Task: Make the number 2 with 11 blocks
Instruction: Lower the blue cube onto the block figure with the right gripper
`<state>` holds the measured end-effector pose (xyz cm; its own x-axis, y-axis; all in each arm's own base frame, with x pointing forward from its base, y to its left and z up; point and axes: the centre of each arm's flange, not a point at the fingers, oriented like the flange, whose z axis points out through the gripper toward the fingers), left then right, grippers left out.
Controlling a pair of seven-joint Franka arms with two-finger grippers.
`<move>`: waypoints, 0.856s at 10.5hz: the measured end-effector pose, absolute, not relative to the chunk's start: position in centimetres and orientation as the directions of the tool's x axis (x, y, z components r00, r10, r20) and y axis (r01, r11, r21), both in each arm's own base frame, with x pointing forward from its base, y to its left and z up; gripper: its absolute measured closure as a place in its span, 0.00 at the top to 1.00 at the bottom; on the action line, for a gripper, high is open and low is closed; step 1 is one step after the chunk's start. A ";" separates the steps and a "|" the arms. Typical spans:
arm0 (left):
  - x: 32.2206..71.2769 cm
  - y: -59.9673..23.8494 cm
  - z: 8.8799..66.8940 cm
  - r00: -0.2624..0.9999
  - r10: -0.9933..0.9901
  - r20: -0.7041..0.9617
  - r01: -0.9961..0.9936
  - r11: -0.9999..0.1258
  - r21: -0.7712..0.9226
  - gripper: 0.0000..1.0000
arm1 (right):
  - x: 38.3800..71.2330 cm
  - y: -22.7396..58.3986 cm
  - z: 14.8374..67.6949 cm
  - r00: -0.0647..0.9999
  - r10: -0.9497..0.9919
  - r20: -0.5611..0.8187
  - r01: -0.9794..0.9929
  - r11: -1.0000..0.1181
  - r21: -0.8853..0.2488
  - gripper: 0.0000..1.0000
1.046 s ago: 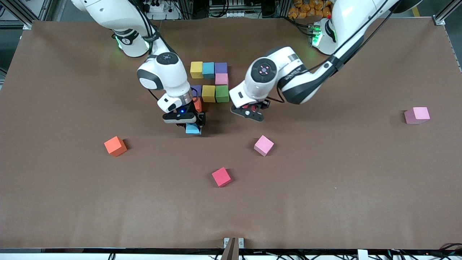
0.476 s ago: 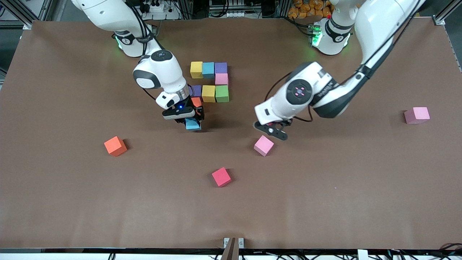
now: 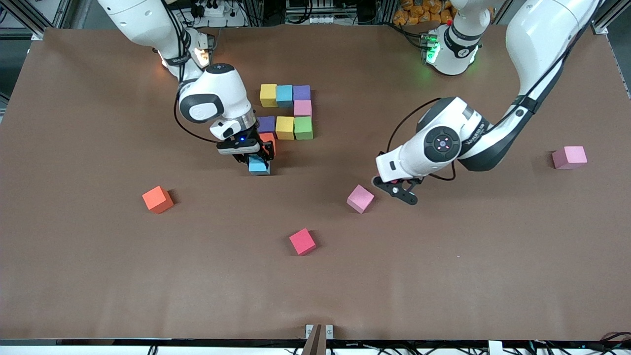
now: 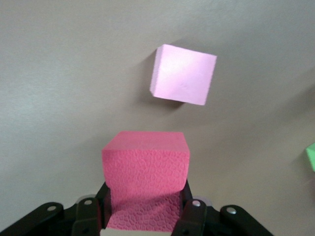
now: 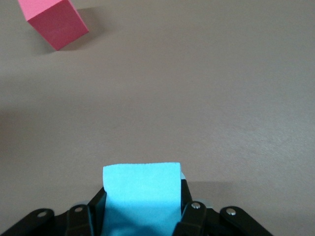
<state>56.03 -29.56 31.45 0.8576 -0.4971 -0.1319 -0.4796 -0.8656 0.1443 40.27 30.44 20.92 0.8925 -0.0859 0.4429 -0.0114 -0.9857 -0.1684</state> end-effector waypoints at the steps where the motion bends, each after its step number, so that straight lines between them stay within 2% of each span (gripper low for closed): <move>1: 56.1 -29.4 31.2 0.854 -0.503 -0.134 -0.487 -0.863 0.134 0.54 | 40.3 30.3 20.8 0.892 -0.097 0.442 -0.022 -0.985 -0.172 0.56; 9: 56.8 -27.7 29.9 0.837 -0.528 -0.144 -0.517 -0.849 0.111 0.54 | 41.2 30.8 21.7 0.879 -0.162 0.449 -0.072 -0.975 -0.213 0.56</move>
